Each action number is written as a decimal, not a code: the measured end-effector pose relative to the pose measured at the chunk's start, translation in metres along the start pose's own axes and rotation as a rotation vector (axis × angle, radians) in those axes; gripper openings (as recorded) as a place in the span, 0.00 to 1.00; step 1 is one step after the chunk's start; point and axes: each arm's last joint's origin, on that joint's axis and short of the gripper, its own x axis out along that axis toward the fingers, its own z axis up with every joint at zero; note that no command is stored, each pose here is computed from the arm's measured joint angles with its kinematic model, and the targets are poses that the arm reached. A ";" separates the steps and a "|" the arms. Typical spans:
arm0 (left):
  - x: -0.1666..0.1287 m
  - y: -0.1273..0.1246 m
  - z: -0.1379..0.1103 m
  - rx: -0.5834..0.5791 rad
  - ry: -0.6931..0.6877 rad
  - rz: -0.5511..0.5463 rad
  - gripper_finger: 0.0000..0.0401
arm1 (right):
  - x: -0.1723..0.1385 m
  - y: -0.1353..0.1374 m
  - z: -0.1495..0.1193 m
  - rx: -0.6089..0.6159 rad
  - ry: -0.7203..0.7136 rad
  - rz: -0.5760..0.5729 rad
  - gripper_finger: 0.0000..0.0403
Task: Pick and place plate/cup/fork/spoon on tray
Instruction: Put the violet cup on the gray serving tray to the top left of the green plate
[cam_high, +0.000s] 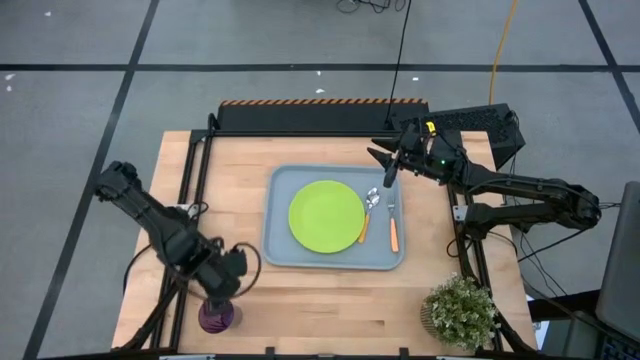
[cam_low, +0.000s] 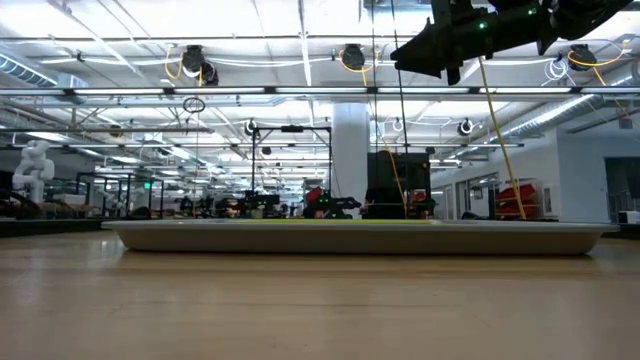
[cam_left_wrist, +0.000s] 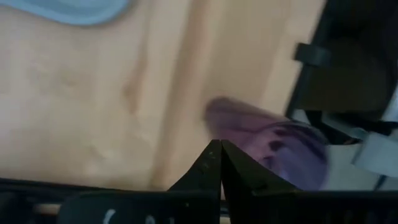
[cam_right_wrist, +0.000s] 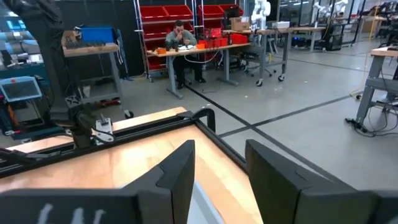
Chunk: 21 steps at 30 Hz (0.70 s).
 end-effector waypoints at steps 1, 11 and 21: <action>0.002 -0.005 -0.001 -0.011 -0.006 -0.016 0.02 | 0.000 0.000 0.000 0.006 0.000 0.000 0.33; 0.007 -0.015 -0.006 -0.038 0.030 -0.057 0.05 | 0.000 0.000 0.001 0.014 -0.006 0.000 0.33; 0.012 -0.018 -0.011 0.034 0.068 -0.076 0.24 | 0.000 0.000 0.003 0.014 -0.030 0.002 0.33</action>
